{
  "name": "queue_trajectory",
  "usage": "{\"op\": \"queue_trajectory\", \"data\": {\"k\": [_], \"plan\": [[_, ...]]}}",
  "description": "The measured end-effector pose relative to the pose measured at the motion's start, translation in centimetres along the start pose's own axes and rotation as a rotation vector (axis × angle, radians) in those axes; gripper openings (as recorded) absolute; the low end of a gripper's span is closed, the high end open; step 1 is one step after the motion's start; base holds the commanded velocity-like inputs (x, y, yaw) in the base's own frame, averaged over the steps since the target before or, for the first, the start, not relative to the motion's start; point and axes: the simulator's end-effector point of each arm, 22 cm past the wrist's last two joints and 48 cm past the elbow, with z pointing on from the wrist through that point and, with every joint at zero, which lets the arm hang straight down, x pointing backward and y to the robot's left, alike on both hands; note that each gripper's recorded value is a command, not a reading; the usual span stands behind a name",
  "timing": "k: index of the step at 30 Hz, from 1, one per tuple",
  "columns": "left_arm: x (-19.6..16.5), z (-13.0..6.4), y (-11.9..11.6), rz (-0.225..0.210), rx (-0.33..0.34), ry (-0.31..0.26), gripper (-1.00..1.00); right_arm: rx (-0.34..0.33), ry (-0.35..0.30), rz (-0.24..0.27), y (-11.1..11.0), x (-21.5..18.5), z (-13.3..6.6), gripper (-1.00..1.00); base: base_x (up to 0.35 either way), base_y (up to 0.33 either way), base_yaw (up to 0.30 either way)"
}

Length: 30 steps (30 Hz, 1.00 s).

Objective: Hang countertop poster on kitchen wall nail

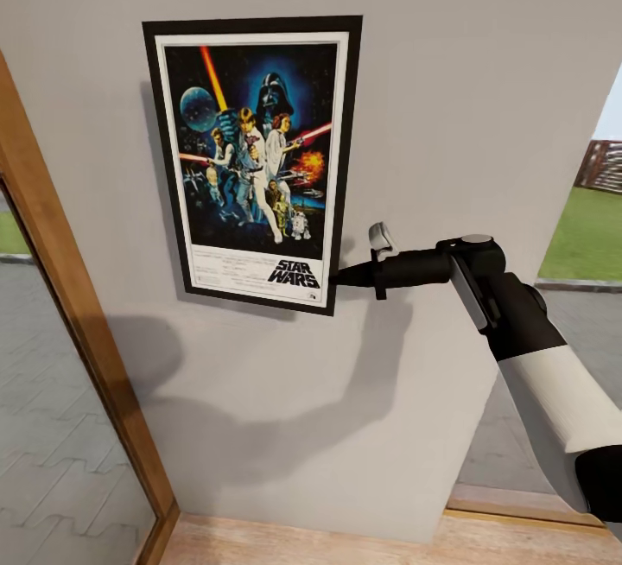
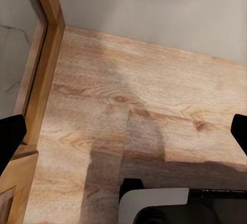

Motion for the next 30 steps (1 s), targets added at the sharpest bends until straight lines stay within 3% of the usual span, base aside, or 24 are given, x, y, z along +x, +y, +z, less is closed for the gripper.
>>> {"op": "queue_trajectory", "data": {"k": [30], "plan": [[0.00, 0.00, 0.00, 0.000, 0.000, 0.000, 1.00, 0.000, -0.002, 0.001, -0.03, -0.03, -0.04, -1.00, 0.028, 0.000, 0.000]]}}
